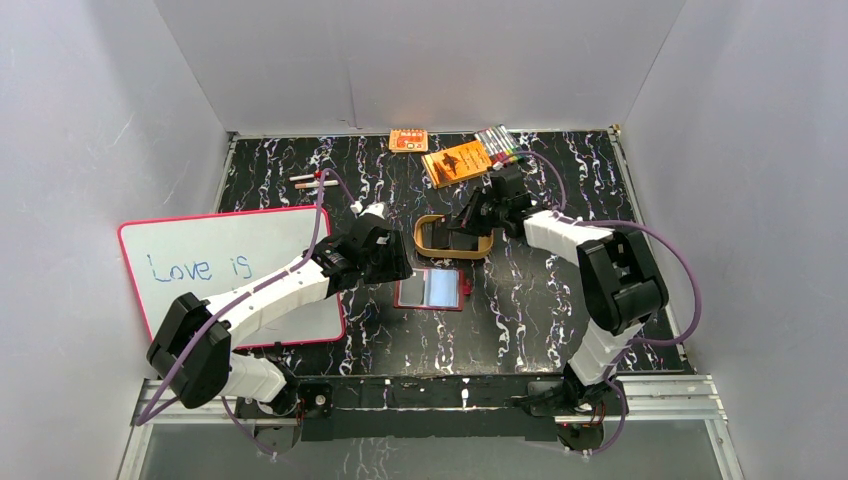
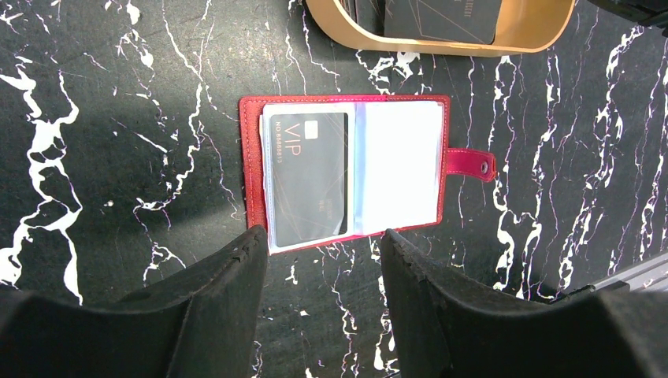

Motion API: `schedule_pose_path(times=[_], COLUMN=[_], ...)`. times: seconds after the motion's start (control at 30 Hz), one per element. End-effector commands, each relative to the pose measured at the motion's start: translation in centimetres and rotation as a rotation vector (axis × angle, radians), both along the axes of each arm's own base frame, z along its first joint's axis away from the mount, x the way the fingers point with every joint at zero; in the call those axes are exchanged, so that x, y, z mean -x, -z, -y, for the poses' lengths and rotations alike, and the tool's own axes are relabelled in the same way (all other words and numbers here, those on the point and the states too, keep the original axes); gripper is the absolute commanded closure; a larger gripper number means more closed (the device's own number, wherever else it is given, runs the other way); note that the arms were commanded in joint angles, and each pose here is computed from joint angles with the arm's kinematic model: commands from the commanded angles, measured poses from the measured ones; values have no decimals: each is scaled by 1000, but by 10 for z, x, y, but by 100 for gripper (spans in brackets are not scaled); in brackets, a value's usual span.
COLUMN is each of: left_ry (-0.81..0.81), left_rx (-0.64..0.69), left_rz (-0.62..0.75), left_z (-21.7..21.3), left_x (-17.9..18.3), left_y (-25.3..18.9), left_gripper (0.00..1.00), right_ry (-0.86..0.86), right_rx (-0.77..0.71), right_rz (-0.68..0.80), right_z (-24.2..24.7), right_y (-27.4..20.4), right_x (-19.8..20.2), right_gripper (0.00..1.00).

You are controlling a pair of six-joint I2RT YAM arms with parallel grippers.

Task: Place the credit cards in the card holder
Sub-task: Pick up the credit card from the storage box, then turn over the card slot in the card holder.

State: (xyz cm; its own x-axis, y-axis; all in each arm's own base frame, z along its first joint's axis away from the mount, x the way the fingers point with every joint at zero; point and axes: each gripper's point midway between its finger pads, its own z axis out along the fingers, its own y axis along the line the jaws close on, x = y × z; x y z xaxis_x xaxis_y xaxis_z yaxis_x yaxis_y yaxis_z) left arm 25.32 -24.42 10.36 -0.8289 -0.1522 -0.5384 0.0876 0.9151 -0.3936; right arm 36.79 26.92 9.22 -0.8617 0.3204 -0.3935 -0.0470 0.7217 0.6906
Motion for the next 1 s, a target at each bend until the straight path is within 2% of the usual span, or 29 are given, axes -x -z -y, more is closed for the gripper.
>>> schedule_pose_path(times=[0.0,0.23,0.4,0.63,0.87,0.97], left_ry=[-4,-21,-41,-49,-63,-66], left_rx=[6,3,-4,-5,-4,-9], left_rz=[15,28,45,34,61,63], left_z=[-1,-6,-12,-13,-18,-19], left_x=[0,0,0,2,2,2], left_y=[-8,-16,-22,-18,-27,-27], left_gripper=[48,48,48,48,48,48], right_ry=[-4,148,218,205,125,27], right_rx=[-123,-360,-481,-419,-371,-377], right_rz=[9,-154,-203,-153,-48,-4], right_z=[-8,-6,-1,5,10,7], right_y=[-32,-68,-98,-93,-107,-114], right_x=[5,16,22,20,25,37], right_gripper=[100,100,100,100,100,100])
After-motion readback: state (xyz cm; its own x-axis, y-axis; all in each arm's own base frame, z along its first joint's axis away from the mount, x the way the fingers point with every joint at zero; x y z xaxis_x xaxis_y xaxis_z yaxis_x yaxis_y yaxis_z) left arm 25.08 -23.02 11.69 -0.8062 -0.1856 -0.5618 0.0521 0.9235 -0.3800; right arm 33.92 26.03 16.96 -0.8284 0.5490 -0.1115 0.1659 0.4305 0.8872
